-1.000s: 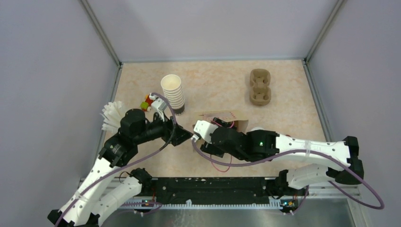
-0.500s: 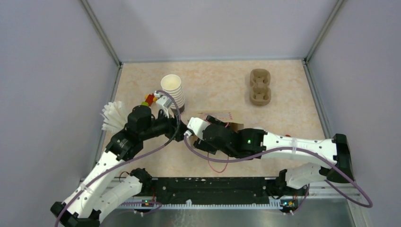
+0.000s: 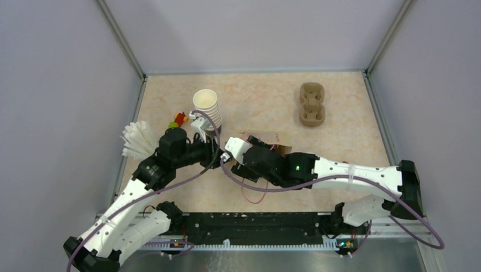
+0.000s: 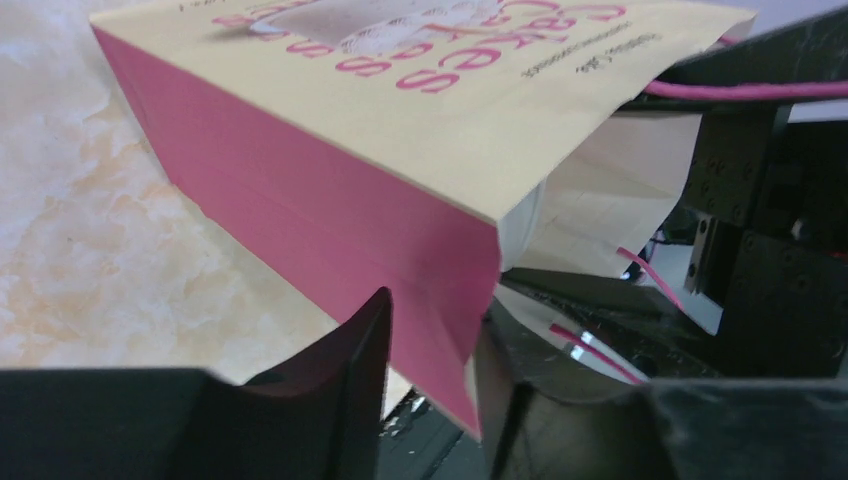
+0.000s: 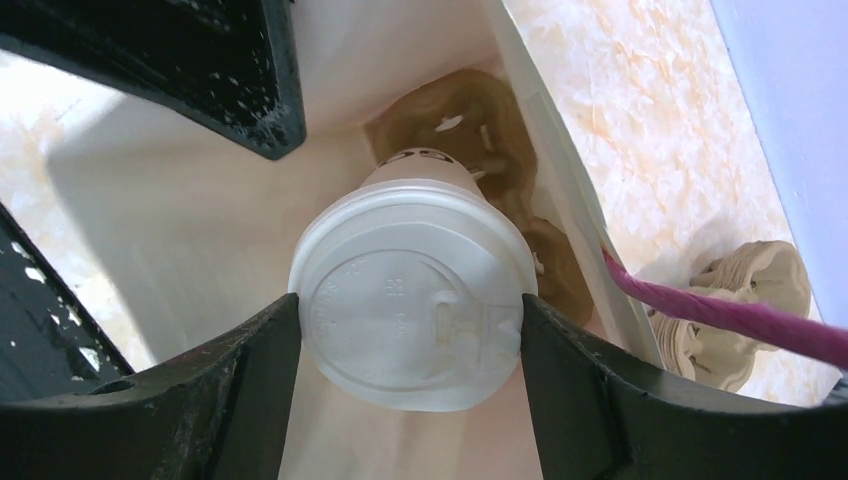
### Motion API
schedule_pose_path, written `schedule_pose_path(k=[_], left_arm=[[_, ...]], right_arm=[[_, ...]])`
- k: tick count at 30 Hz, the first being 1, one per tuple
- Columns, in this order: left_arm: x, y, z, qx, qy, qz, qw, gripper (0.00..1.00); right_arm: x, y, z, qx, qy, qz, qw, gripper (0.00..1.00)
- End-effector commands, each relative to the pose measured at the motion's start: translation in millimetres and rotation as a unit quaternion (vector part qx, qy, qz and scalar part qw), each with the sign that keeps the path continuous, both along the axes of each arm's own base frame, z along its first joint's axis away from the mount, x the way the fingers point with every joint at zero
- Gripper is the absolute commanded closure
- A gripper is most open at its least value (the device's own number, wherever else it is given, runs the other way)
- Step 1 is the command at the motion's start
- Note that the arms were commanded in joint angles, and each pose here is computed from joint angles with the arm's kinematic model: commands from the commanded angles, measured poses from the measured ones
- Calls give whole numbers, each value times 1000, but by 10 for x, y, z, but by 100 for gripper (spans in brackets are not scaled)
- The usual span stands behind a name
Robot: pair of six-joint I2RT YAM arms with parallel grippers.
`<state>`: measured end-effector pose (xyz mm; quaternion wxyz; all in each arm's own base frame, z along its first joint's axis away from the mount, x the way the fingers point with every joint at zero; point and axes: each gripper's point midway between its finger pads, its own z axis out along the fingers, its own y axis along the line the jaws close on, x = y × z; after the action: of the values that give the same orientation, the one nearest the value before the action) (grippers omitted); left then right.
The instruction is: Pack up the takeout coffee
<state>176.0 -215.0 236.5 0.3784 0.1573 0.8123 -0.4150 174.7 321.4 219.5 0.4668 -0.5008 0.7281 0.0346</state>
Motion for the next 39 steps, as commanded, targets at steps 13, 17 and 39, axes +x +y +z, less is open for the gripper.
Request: schedule_pose_path(k=[13, 17, 39], left_arm=[[-9, -139, 211, -36, -50, -40, 997, 99], [-49, -162, 172, -42, -47, -52, 997, 100], [-179, -213, 107, -56, -52, -94, 993, 100]], right_arm=[[80, -560, 144, -89, -65, 124, 986, 47], [98, -498, 103, -125, -75, 157, 977, 47], [380, -509, -129, -223, -108, 209, 946, 50]])
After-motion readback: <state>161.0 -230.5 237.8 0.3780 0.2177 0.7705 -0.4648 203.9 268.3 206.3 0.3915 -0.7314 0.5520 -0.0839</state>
